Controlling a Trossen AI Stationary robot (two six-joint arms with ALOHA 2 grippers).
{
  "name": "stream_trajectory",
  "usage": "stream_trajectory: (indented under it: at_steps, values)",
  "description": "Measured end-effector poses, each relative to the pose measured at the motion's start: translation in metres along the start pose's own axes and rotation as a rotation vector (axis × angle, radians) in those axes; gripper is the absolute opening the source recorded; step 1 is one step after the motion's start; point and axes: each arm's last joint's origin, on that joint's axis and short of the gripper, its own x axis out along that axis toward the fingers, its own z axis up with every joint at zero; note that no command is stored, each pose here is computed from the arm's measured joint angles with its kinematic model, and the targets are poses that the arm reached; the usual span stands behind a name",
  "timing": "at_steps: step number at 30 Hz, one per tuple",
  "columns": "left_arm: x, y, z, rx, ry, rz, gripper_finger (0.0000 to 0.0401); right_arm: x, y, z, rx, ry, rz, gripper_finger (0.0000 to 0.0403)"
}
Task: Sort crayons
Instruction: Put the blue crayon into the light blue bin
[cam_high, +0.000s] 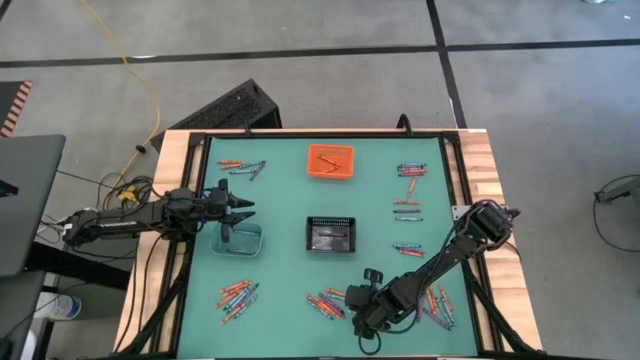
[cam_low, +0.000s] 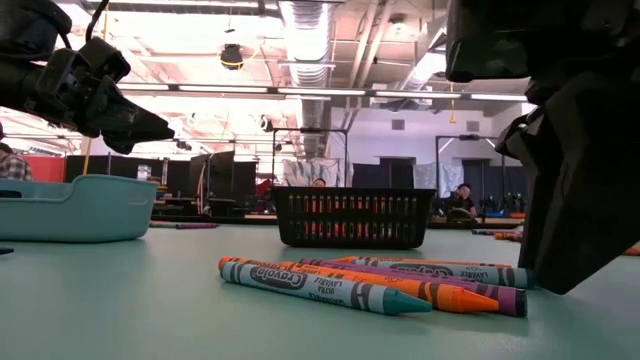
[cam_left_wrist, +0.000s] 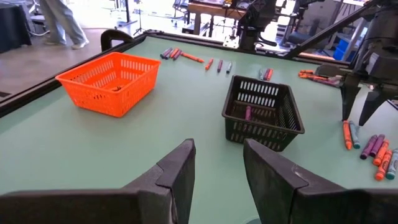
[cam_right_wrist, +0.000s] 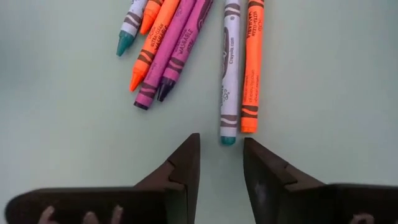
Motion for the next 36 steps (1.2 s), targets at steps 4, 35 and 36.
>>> stream_trajectory:
  at_steps: [4, 35, 36]
  values:
    - [0.0, 0.0, 0.0, 0.0, 0.001, 0.0, 0.0125, 0.002, -0.003, 0.004, 0.041, 0.006, 0.005, 0.0091]
    - [0.0, 0.0, 0.0, 0.0, 0.0, 0.0, 0.0125, -0.043, -0.004, 0.019, -0.119, -0.131, 0.032, 0.0002]
    - [0.0, 0.0, 0.0, 0.0, 0.0, 0.0, 0.0125, -0.047, -0.007, 0.024, -0.13, -0.17, 0.01, 0.0002]
